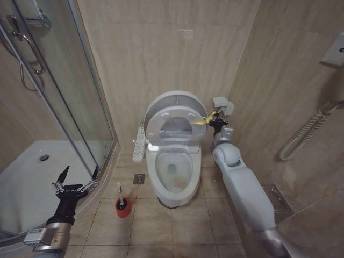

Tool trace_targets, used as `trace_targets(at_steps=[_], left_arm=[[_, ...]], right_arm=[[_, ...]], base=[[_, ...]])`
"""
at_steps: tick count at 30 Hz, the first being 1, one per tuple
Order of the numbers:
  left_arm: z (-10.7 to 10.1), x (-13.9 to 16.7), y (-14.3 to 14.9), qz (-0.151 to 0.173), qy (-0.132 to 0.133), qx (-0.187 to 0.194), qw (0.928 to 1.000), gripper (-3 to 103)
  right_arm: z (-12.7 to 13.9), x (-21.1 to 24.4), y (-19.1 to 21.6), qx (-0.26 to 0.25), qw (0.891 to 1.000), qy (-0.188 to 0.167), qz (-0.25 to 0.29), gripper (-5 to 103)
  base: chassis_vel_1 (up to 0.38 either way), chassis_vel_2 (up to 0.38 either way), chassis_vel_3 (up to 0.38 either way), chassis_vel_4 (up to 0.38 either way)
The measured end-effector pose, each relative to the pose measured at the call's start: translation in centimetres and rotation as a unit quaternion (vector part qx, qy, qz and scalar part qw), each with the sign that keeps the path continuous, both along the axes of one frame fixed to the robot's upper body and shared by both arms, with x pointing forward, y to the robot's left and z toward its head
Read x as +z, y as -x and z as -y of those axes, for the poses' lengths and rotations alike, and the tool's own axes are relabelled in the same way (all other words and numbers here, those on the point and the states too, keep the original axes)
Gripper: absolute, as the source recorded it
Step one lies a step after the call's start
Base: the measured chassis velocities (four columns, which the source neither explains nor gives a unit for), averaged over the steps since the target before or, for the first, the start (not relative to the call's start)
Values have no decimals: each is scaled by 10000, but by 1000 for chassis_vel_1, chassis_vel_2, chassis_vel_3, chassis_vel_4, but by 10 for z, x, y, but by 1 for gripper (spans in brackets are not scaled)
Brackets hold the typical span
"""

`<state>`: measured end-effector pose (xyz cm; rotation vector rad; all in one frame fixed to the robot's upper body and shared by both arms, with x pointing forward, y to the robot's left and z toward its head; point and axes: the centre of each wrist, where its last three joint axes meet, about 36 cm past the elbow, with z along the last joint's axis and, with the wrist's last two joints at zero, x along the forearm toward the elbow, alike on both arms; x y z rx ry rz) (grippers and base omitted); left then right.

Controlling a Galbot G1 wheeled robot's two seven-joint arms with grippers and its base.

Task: Open the toilet lid, clean the toilet bowl with a toilet brush, close the toilet lid, and flush.

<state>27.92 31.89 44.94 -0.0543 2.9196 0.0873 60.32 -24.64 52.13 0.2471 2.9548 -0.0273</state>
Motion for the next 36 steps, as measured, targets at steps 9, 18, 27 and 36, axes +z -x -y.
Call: trace_targets(at_steps=[9, 18, 27, 36], left_arm=[[0, 0, 0, 0, 0, 0, 10000, 100], [0, 0, 0, 0, 0, 0, 10000, 100], [0, 0, 0, 0, 0, 0, 10000, 100], [0, 0, 0, 0, 0, 0, 10000, 100]], right_arm=[[-6, 17, -40, -10, 9999, 105, 43, 0], [-9, 44, -74, 4, 9995, 292, 141, 0], [-7, 51, -93, -39, 9991, 412, 53, 0], [-14, 48, -110, -68, 9988, 491, -36, 0]], base=[[0, 0, 0, 0], [0, 0, 0, 0], [0, 0, 0, 0], [0, 0, 0, 0]])
